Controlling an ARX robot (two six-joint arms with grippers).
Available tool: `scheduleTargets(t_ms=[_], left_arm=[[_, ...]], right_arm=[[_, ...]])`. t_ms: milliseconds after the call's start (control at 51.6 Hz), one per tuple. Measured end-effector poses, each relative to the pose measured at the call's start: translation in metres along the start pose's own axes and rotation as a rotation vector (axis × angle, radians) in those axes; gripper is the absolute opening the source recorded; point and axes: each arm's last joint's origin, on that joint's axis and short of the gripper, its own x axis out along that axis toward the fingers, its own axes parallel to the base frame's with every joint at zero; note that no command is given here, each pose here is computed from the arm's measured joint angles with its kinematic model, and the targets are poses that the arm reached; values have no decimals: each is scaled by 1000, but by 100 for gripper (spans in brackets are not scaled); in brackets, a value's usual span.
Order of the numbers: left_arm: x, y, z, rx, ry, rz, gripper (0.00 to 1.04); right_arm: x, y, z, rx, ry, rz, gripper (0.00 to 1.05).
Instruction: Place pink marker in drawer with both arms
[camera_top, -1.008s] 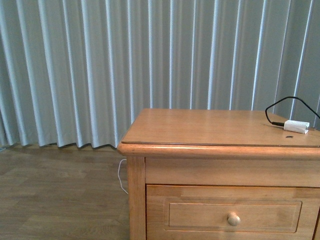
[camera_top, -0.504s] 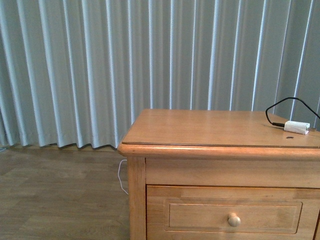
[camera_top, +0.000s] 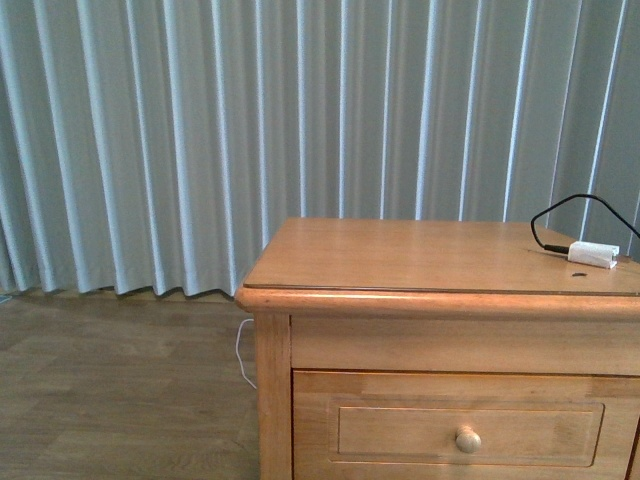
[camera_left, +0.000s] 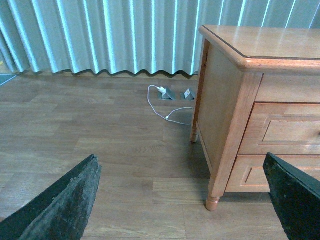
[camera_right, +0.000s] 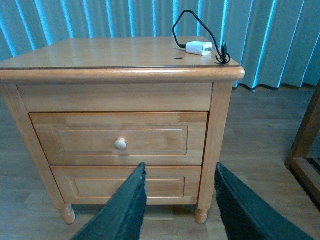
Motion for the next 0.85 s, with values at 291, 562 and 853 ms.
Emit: scheduleTargets(t_ms=[291,562,853], left_arm=[[0,0,0,0,0,0,98],[0,0,0,0,0,0,98],[0,0,0,0,0,0,98]], right_arm=[[0,0,0,1,0,0,98],[0,0,0,0,0,0,96],[0,0,0,1,0,0,96]])
